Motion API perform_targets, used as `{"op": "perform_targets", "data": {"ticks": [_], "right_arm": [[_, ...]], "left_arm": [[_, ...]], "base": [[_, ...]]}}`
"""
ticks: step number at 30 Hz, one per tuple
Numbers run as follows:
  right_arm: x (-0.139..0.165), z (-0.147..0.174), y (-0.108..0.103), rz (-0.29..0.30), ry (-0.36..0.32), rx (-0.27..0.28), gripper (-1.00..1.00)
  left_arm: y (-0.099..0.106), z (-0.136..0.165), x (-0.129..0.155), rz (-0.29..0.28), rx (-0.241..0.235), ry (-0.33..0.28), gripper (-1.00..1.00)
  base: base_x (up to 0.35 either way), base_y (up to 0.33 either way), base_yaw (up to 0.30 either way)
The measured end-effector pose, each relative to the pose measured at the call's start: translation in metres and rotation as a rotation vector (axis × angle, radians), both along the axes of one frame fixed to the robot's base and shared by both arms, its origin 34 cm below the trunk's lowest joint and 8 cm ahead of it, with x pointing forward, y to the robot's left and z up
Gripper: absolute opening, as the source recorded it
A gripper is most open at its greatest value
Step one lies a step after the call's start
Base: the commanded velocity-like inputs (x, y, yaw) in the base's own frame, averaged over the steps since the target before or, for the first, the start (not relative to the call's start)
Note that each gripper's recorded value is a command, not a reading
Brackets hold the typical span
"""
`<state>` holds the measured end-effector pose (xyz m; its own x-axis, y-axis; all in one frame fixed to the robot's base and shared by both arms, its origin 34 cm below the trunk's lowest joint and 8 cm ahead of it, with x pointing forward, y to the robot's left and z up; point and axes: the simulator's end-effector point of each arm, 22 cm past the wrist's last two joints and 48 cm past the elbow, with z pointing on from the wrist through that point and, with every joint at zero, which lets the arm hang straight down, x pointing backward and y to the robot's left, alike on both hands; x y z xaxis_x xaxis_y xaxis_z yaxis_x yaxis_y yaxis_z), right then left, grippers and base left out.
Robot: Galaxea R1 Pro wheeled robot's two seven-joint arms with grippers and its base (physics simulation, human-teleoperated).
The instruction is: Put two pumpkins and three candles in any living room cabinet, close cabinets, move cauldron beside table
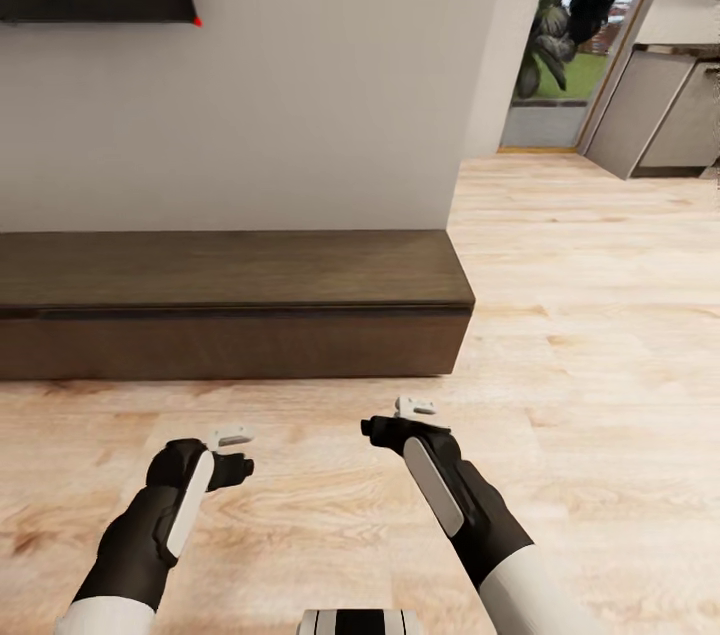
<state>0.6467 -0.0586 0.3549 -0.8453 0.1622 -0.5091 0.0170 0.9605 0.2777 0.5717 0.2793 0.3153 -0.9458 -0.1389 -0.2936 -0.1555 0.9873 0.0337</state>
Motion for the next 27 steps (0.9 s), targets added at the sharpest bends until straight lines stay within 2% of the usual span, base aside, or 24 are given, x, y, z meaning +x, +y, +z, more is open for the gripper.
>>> {"op": "perform_targets", "data": {"ticks": [3,6,7,8,9,11,12,13,16,27], "right_arm": [[-0.009,0.001,-0.002,0.030,0.043,-0.017,1.00],[-0.018,0.000,-0.011,0.048,0.090,-0.037,1.00],[-0.033,-0.011,-0.020,0.030,0.133,-0.032,1.00],[-0.039,-0.015,-0.024,0.015,0.146,-0.028,1.00],[-0.076,-0.039,-0.033,-0.009,0.212,-0.029,1.00],[-0.085,-0.037,-0.033,-0.015,0.213,-0.017,1.00],[-0.106,-0.029,-0.033,-0.073,0.149,0.027,1.00],[-0.126,-0.040,-0.035,-0.083,0.178,0.024,1.00],[-0.143,-0.045,-0.037,-0.098,0.200,0.018,1.00],[-0.156,-0.046,-0.043,-0.126,0.239,0.001,1.00]], "left_arm": [[0.010,-0.011,-0.005,0.022,0.000,0.047,1.00],[0.022,-0.013,-0.008,0.050,0.002,0.061,1.00],[0.039,-0.012,-0.010,0.057,0.027,0.066,1.00],[0.045,-0.012,-0.011,0.061,0.032,0.067,1.00],[0.059,-0.040,-0.037,0.073,0.052,0.128,1.00],[0.061,-0.048,-0.042,0.081,0.054,0.122,1.00],[0.059,-0.068,-0.058,0.081,0.060,0.138,1.00],[0.058,-0.068,-0.059,0.080,0.061,0.143,1.00],[0.057,-0.062,-0.058,0.079,0.061,0.145,1.00],[0.053,-0.044,-0.055,0.074,0.058,0.160,1.00]], "base": [[0.000,0.000,0.000],[0.000,0.000,0.000],[0.000,0.000,0.000],[0.000,0.000,0.000],[0.000,0.000,0.000],[0.000,0.000,0.000],[0.000,0.000,0.000],[0.000,0.000,0.000],[0.000,0.000,0.000],[0.000,0.000,0.000]]}}
